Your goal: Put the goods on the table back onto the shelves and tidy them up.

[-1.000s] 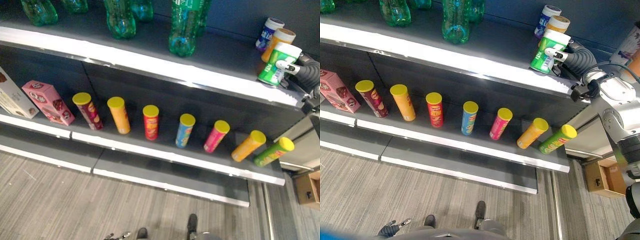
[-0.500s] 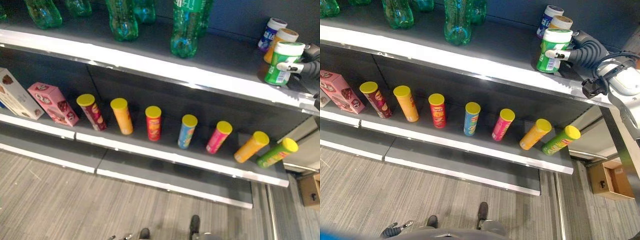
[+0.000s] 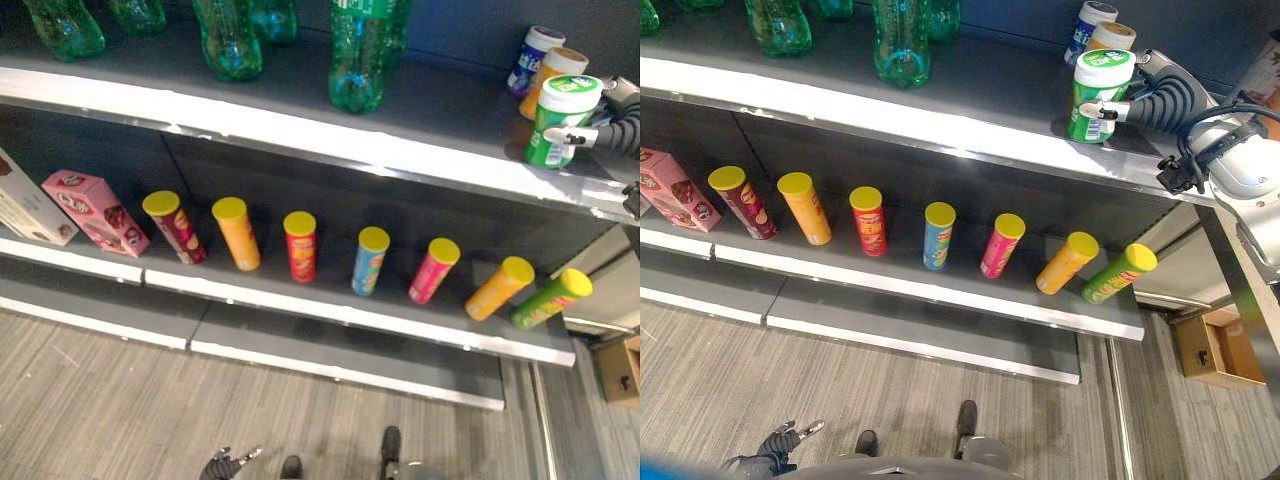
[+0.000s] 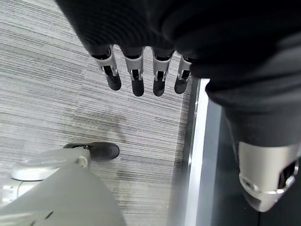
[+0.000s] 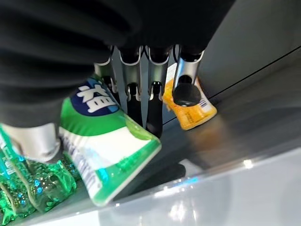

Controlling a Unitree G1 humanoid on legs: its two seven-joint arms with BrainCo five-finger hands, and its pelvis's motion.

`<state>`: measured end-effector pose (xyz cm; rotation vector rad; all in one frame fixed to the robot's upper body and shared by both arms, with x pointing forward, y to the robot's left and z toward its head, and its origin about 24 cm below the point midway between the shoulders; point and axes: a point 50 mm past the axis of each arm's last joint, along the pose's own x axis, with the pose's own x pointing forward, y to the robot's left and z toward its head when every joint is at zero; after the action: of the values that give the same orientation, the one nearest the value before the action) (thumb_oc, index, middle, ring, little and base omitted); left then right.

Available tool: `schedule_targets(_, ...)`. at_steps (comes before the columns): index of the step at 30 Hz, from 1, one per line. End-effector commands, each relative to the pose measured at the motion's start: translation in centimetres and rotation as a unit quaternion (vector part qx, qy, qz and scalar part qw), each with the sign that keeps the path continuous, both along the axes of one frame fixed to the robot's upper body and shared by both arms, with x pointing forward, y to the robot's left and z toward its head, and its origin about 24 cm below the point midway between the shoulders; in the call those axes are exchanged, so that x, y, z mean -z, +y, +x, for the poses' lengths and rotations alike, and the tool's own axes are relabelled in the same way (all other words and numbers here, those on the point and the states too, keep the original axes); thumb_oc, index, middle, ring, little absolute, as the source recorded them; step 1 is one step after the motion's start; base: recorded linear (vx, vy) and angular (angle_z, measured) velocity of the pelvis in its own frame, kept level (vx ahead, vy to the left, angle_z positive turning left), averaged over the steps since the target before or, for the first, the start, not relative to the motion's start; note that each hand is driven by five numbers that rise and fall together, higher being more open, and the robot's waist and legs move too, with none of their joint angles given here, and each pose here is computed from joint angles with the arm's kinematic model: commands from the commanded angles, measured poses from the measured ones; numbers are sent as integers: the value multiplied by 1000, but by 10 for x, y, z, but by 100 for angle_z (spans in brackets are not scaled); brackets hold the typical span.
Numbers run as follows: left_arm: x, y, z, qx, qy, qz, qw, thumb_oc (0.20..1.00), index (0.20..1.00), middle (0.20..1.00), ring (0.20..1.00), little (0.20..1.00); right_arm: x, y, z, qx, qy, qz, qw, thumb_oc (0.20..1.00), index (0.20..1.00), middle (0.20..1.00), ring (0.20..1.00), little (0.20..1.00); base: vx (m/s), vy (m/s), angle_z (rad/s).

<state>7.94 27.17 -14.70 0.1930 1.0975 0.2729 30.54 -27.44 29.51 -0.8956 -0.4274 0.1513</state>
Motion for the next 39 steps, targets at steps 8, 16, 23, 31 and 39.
schedule_targets(8, -6, 14, 8, 8, -9, 21, 1000, 1000, 1000, 1000, 1000, 1000, -15, -11, -5, 39, -42, -41, 998, 200, 200, 200, 200, 200, 0, 0, -1)
schedule_targets(16, -6, 14, 8, 8, -8, 20, 1000, 1000, 1000, 1000, 1000, 1000, -15, -11, -5, 41, -43, -42, 997, 200, 200, 200, 200, 200, 0, 0, 0)
schedule_targets(23, -6, 14, 8, 8, -8, 20, 1000, 1000, 1000, 1000, 1000, 1000, -15, -12, -5, 44, -43, -45, 997, 200, 200, 200, 200, 200, 0, 0, 0)
schedule_targets(31, -6, 14, 8, 5, -9, 19, 1000, 1000, 1000, 1000, 1000, 1000, -12, -14, -5, 49, -42, -44, 997, 200, 200, 200, 200, 200, 0, 0, 0)
schedule_targets(39, -9, 19, 9, -9, -15, 18, 1000, 1000, 1000, 1000, 1000, 1000, 15, -24, 13, 90, -13, 8, 996, 1000, 1000, 1000, 1000, 1000, -4, 6, -7)
